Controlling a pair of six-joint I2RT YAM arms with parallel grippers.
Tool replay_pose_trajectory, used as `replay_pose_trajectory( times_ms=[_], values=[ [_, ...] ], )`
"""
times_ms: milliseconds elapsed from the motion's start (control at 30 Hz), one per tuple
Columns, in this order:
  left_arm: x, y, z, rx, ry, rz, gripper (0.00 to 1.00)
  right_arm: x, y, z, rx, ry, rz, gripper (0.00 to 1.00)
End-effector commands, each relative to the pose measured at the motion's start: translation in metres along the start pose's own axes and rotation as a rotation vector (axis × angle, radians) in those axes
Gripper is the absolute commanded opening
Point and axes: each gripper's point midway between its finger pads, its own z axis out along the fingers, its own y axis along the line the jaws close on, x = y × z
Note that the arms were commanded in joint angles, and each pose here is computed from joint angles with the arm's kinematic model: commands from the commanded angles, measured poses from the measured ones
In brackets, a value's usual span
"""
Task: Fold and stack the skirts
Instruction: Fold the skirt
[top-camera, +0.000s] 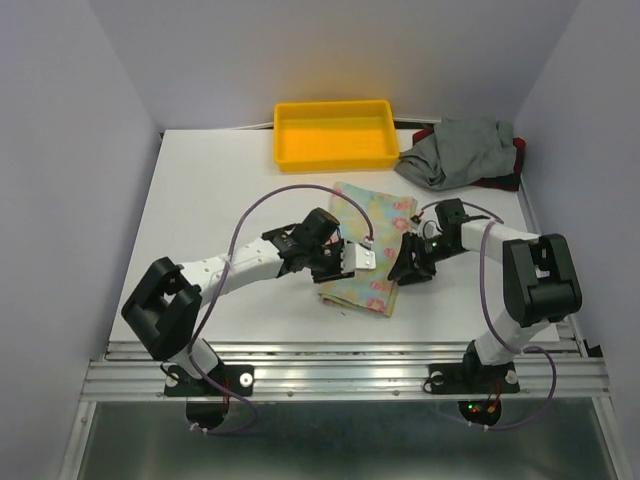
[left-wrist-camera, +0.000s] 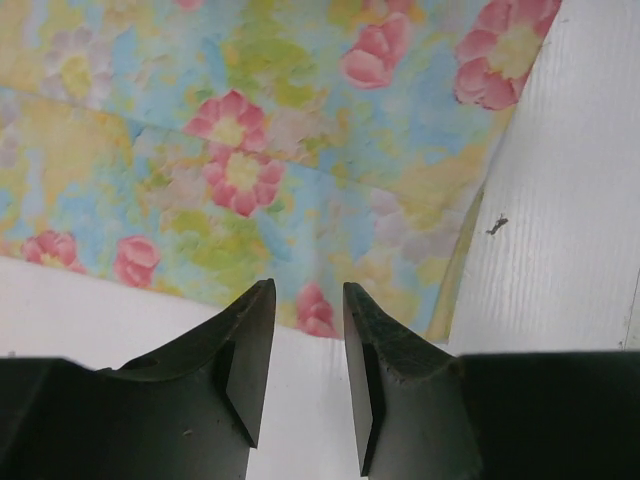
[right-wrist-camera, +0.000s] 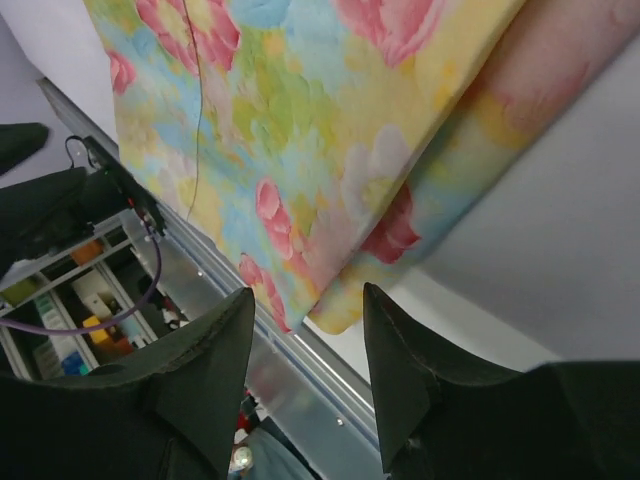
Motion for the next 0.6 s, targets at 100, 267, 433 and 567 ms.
replay_pose_trajectory(
  times_ms=[100,267,433,567],
  values=[
    [0.011,-0.019,0.031,-0.010,0.054,0.029,0.41,-0.009,-0.014,0.009,0.019,0.012,0.007,0.51],
    [0.012,-0.040,0.053,0.036,0.102,-0.007,0.39,-0.029,-0.017,0.004,0.090,-0.022,0.007,0.57],
    [0.005,-0.041,0.072,0.059,0.117,-0.104,0.38,-0.017,-0.016,-0.008,0.142,-0.033,0.036,0.66],
    [-0.005,-0.041,0.079,0.074,0.101,-0.178,0.38,0.008,-0.021,-0.013,0.176,0.002,0.080,0.75]
  ],
)
